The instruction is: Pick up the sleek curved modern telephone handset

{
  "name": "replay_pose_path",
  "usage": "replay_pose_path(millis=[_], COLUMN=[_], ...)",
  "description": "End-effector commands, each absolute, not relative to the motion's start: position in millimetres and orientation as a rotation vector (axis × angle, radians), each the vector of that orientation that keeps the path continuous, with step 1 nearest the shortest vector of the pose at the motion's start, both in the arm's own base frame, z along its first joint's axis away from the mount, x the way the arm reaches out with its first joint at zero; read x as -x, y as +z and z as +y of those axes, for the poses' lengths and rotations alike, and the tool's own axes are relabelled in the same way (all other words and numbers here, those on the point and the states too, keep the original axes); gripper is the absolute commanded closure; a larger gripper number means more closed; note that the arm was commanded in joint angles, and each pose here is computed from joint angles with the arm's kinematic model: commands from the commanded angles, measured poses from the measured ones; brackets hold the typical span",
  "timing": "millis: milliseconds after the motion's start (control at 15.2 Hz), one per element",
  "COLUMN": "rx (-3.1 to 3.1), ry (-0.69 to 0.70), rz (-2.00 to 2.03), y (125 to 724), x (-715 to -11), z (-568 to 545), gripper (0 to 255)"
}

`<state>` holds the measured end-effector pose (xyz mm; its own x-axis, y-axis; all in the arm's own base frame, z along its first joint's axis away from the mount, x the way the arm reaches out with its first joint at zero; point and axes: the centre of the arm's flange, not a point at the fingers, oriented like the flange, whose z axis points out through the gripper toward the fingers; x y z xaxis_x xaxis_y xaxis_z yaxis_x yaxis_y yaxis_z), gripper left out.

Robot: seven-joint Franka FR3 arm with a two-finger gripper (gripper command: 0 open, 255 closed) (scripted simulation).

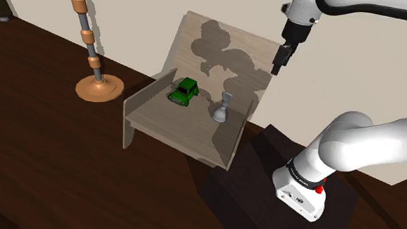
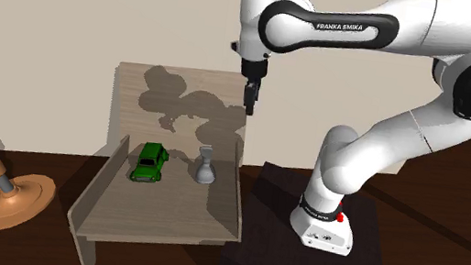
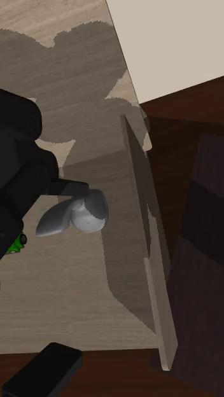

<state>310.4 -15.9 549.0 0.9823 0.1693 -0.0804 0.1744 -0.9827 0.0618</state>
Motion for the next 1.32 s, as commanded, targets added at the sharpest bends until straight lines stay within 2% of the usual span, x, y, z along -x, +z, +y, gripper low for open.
replay_pose_path(millis=[0,1254], rx=[-3.059,-2.771], ry=[-0.115,-0.093], rz=[0.266,-0.849], y=[549.0,357.4], x=[-310.4,-467.1], z=[-15.9,28.3], gripper=[0,0])
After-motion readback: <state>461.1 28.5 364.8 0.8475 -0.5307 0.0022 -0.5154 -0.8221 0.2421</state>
